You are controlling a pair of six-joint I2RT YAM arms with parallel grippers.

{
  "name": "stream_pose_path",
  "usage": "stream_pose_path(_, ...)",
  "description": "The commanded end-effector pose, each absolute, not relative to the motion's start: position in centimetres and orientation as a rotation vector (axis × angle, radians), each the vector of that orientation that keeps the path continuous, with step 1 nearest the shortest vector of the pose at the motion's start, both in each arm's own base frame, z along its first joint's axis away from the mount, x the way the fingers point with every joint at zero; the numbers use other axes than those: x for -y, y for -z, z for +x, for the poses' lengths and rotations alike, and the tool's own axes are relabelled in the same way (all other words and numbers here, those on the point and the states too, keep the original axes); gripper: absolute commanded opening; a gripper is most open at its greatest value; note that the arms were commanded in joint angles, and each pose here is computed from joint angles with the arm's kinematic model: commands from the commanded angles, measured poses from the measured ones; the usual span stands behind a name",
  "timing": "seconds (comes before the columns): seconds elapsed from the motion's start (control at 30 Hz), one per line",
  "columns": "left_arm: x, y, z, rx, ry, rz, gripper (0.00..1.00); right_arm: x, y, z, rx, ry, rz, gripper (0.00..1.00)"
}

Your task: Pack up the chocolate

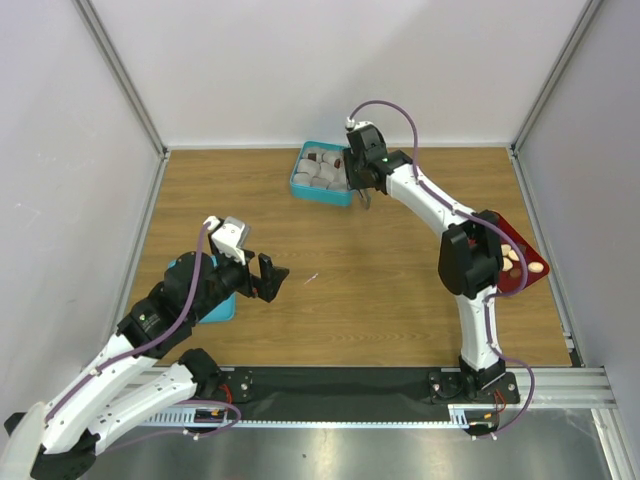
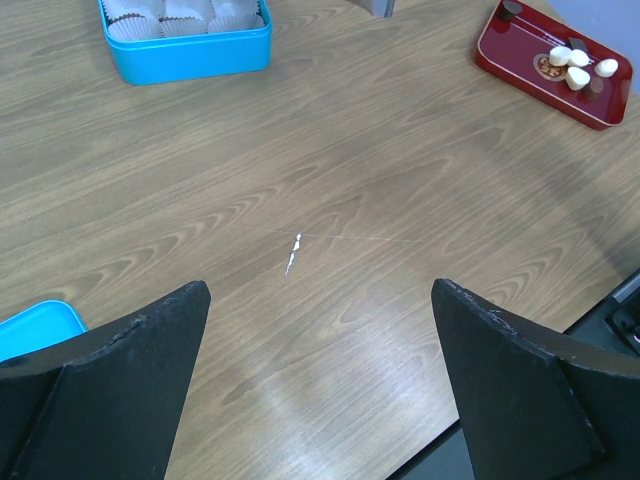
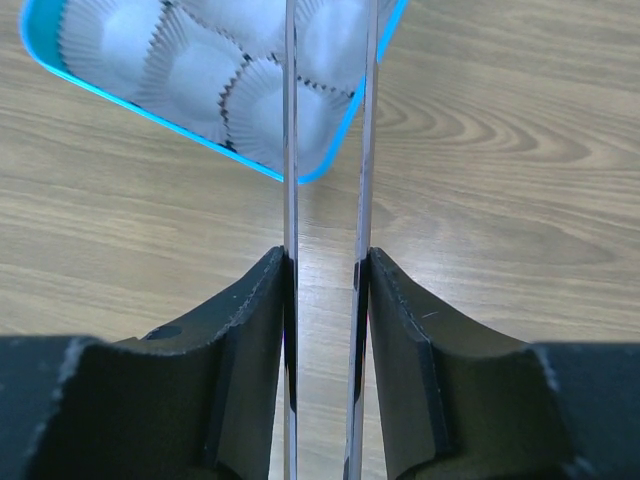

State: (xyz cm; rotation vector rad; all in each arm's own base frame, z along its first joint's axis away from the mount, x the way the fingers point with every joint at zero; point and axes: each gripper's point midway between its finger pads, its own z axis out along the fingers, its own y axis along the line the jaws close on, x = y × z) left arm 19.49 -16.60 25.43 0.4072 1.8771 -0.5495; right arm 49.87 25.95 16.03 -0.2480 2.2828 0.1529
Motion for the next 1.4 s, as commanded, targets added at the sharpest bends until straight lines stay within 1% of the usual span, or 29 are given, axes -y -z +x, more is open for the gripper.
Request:
stream_pose_path(0.0,16.6,-26.0,19.8,-1.854,0.541,0.407,1.00,-26.1,-16.4,50.4,-2.264,-0.125,-0.253,0.41)
stream_pose_path(0.27,16.7,-26.0,19.8,-1.855,0.546,0.414,1.00,-26.1,-15.9,49.3,-2.283,-0.107,-0.274,0.42)
stream_pose_path(0.53,16.6,-26.0,19.8,-1.852,0.543,0.410,1.00,-25.9,-16.2,49.5,-2.260,-0.093,-0.278,0.43)
stream_pose_path(0.77,16.7,-25.9,19.9,-1.859,0.538,0.411,1.00,-26.0,-20.9,50.0,-2.162,-0.120,-0.264,0.42)
stream_pose_path(0.93,16.6,-25.9,19.9,-1.857,0.538,0.409,1.00,-25.1,-25.9,48.6,-2.078,-0.153,-0.251,0.41)
stream_pose_path(1.03,16.7,-25.9,19.9,-1.858,0.539,0.410,1.00,-22.8,-26.5,46.9,-2.113,-0.104,-0.188,0.42)
stream_pose_path(1.13,16.7,-25.8,19.7,-1.859,0.544,0.415,1.00,-18.6,-26.0,43.4,-2.208,-0.091,-0.064,0.43)
stream_pose_path(1.17,16.7,-25.8,19.7,-1.860,0.545,0.417,1.00,-16.7,-26.7,41.4,-2.240,-0.094,-0.019,0.43)
stream_pose_path(1.2,16.7,-25.7,19.6,-1.862,0.547,0.420,1.00,-14.5,-24.4,40.2,-2.312,-0.072,0.023,0.43)
stream_pose_path(1.27,17.0,-26.0,19.5,-1.853,0.566,0.426,1.00,-11.3,-24.6,37.6,-2.333,-0.047,0.115,0.43)
stream_pose_path(1.3,17.0,-26.0,19.5,-1.849,0.570,0.430,1.00,-8.5,-23.2,36.5,-2.372,-0.007,0.191,0.43)
stream_pose_path(1.37,17.3,-26.1,19.3,-1.845,0.589,0.442,1.00,-5.8,-22.5,34.8,-2.403,0.011,0.267,0.43)
